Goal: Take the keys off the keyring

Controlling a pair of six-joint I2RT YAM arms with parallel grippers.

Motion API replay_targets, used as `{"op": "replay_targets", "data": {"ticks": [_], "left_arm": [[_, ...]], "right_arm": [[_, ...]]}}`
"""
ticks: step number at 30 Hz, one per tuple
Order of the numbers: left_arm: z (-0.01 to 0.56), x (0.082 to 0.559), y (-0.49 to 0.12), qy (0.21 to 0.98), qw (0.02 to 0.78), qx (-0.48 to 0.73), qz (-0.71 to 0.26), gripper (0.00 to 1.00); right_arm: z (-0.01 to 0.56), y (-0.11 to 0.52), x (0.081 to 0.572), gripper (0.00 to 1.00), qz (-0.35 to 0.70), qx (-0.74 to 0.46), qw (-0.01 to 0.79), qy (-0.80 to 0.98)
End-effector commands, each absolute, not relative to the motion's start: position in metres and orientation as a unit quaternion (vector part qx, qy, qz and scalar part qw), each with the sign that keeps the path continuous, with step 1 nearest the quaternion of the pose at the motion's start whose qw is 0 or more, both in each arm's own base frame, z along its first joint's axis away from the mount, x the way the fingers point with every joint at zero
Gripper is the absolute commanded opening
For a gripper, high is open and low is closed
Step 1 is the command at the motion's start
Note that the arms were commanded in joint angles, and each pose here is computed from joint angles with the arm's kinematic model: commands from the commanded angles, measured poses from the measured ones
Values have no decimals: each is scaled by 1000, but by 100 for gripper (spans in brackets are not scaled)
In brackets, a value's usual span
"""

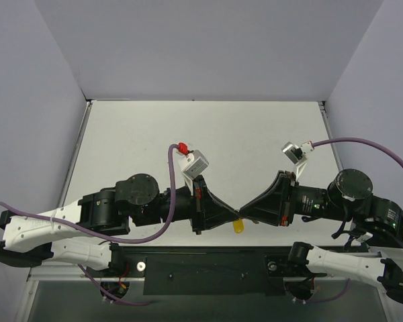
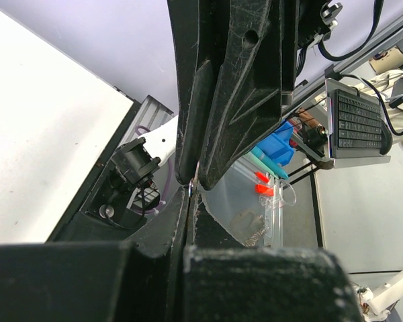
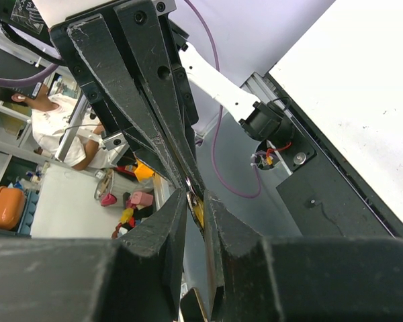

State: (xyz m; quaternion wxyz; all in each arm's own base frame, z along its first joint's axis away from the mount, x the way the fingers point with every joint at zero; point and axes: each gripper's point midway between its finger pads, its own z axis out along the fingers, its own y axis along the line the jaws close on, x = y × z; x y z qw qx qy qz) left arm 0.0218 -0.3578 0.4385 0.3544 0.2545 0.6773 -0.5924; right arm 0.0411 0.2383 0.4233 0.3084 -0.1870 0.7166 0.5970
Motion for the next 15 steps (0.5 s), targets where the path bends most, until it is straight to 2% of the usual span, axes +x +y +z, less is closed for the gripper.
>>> {"op": "replay_targets", "data": {"ticks": [1, 12, 15], "left_arm": [[485, 22, -356, 636, 370, 229, -637, 0], [484, 24, -356, 638, 370, 225, -636, 0], [483, 23, -356, 638, 369, 226, -637, 0]], "right_arm": [[416, 251, 47, 12, 589, -194, 299, 725], [412, 254, 46, 11, 588, -195, 294, 728], [407, 256, 46, 6, 585, -196, 290, 731]]}}
